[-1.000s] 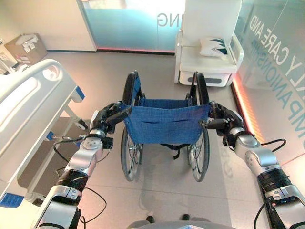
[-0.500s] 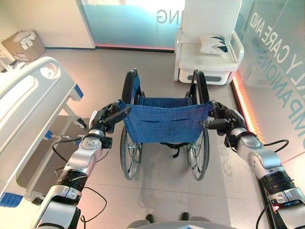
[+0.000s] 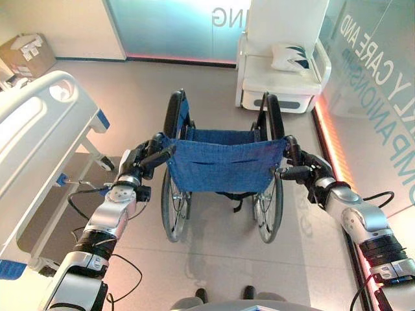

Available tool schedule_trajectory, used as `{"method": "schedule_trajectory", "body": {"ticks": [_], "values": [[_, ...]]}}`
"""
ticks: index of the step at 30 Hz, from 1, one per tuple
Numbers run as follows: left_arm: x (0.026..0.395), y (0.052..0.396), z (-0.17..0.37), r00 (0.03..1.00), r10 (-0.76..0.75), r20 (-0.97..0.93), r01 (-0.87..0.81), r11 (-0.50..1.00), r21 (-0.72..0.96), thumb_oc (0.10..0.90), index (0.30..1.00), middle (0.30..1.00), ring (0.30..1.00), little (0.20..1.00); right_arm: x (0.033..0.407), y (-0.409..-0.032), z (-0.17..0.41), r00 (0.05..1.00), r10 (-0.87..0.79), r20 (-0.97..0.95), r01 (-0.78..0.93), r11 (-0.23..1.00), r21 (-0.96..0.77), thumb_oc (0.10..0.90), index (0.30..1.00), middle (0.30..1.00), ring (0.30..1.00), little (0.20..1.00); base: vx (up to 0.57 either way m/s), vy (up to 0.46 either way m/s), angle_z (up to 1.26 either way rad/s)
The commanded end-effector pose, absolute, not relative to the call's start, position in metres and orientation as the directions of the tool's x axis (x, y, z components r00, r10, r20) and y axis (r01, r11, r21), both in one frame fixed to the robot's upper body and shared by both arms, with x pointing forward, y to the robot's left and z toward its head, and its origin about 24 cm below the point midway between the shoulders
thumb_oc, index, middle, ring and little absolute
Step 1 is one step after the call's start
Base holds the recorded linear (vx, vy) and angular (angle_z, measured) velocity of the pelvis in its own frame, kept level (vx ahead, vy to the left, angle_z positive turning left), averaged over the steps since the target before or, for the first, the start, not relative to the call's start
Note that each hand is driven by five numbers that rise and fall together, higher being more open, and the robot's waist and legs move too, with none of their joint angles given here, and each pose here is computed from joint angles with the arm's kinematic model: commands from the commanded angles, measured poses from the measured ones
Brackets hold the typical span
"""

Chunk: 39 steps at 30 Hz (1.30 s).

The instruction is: Push the wheelchair next to the bed

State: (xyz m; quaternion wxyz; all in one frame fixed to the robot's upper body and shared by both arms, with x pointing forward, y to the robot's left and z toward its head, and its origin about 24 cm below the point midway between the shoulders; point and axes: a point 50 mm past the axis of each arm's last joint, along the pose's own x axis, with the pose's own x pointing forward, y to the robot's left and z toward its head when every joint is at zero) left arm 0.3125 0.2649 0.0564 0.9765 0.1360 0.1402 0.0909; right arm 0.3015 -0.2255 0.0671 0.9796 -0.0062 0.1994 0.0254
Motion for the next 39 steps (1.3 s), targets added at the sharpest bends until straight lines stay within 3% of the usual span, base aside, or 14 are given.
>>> {"method": "schedule_trajectory", "body": {"ticks": [1, 9, 13, 27, 39], "values": [[0.330, 0.273, 0.121, 0.980, 0.198, 0.005, -0.190, 0.934, 0.301, 0.800, 0.900, 0.900, 0.900, 0.900, 0.307, -0.210, 0.100, 0.945, 0.204, -0.257, -0.192, 0.979, 0.070, 0.800, 0.900, 0.900, 0.900, 0.900, 0.00, 0.000, 0.00], [0.329, 0.282, 0.124, 0.978, 0.211, 0.007, -0.203, 0.931, 0.305, 0.800, 0.900, 0.900, 0.900, 0.900, 0.312, -0.226, 0.119, 0.968, 0.174, -0.178, -0.151, 0.979, 0.135, 0.800, 0.900, 0.900, 0.900, 0.900, 0.00, 0.000, 0.00], [0.327, 0.283, 0.121, 0.976, 0.219, -0.001, -0.209, 0.930, 0.302, 0.800, 0.900, 0.900, 0.900, 0.900, 0.313, -0.233, 0.136, 0.989, 0.124, -0.078, -0.117, 0.989, 0.086, 0.800, 0.900, 0.900, 0.900, 0.900, 0.00, 0.000, 0.00], [0.325, 0.278, 0.115, 0.973, 0.230, -0.008, -0.218, 0.933, 0.287, 0.800, 0.900, 0.900, 0.900, 0.900, 0.305, -0.228, 0.140, 0.999, 0.031, 0.005, -0.031, 0.999, 0.027, 0.800, 0.900, 0.900, 0.900, 0.900, 0.00, 0.000, 0.00], [0.323, 0.277, 0.114, 0.971, 0.240, -0.005, -0.230, 0.934, 0.274, 0.800, 0.900, 0.900, 0.900, 0.900, 0.299, -0.215, 0.143, 0.992, 0.127, 0.024, -0.124, 0.989, -0.084, 0.800, 0.900, 0.900, 0.900, 0.900, 0.00, 0.000, 0.00]]}}
